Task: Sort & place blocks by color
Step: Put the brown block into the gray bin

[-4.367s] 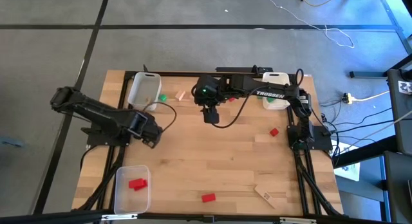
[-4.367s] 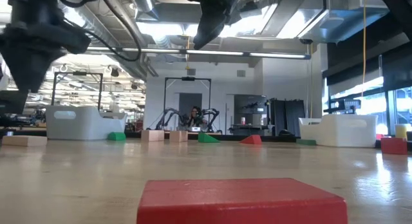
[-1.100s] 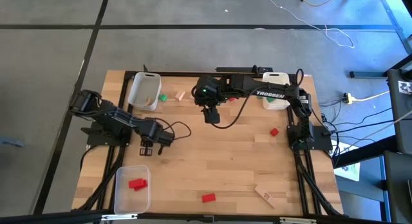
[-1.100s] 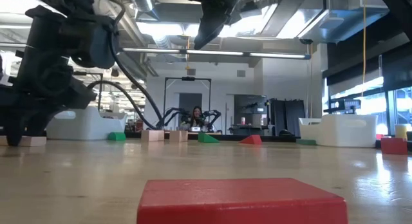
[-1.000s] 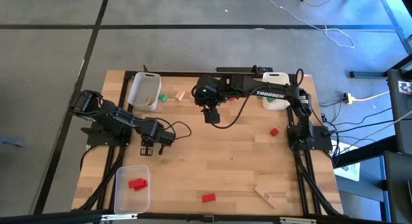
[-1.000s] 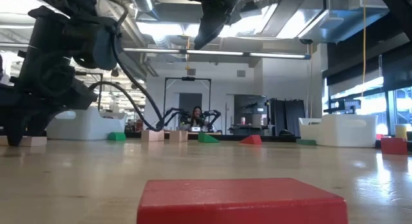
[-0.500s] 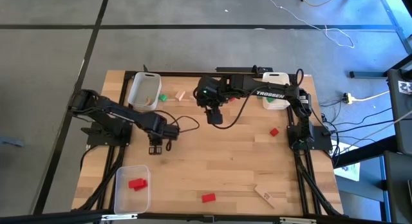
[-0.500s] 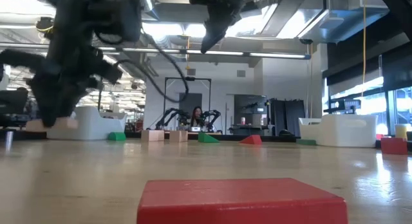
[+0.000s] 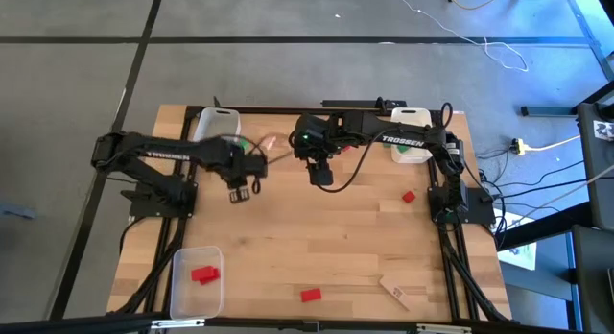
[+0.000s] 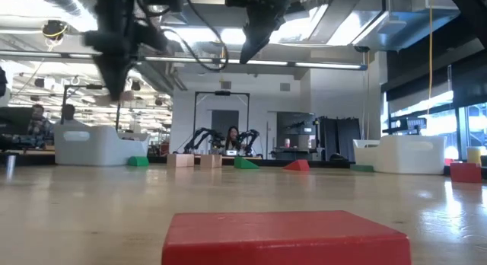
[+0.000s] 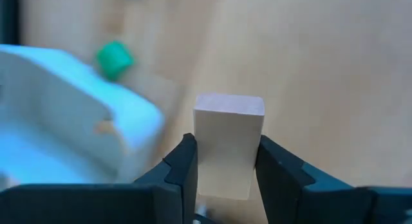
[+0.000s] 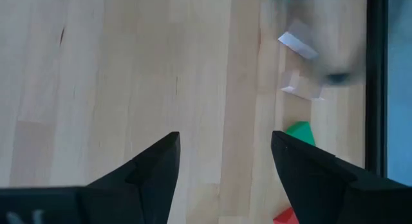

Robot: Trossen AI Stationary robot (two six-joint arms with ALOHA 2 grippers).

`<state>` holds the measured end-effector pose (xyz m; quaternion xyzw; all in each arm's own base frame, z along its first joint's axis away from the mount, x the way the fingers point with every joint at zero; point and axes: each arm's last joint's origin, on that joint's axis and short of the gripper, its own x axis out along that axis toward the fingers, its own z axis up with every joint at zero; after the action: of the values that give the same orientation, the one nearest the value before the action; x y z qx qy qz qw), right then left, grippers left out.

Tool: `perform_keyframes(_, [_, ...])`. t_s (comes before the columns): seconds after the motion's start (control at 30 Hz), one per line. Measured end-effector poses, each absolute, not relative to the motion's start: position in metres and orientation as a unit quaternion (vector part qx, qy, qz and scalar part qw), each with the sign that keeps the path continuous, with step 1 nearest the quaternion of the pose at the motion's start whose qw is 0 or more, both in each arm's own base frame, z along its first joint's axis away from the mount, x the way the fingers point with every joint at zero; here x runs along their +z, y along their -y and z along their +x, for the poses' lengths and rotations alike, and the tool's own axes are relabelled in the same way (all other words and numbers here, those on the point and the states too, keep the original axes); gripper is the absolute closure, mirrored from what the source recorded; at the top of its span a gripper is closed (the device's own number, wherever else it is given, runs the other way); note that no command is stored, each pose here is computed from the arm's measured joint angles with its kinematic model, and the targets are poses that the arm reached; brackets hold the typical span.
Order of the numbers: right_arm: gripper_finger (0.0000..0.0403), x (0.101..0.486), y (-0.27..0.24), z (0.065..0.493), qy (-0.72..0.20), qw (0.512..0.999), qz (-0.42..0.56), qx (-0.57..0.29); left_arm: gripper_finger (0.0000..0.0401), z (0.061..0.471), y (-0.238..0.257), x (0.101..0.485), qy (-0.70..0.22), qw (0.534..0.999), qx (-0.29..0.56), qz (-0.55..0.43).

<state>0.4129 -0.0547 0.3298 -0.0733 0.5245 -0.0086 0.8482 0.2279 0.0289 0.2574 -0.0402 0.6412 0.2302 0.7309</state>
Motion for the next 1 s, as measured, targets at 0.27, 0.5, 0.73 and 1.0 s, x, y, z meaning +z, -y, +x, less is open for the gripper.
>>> perform_keyframes(0.27, [0.0159,0.330,0.055,0.413,-0.524,0.849,-0.067,-0.012,0.0287,0.219,-0.083,0.283,-0.610,0.710,0.340,-0.094])
perform_keyframes(0.5, [0.0159,0.330,0.055,0.413,-0.524,0.849,-0.068,-0.013,0.0287,0.193,-0.131,0.276,-0.605,0.663,0.408,-0.168])
perform_keyframes(0.73, [0.0159,0.330,0.055,0.413,-0.524,0.849,-0.068,-0.013,0.0287,0.170,-0.164,0.245,-0.592,0.633,0.448,-0.218])
perform_keyframes(1.0, [0.0159,0.330,0.055,0.413,-0.524,0.849,-0.068,-0.013,0.0287,0.148,-0.174,0.207,-0.583,0.619,0.444,-0.282])
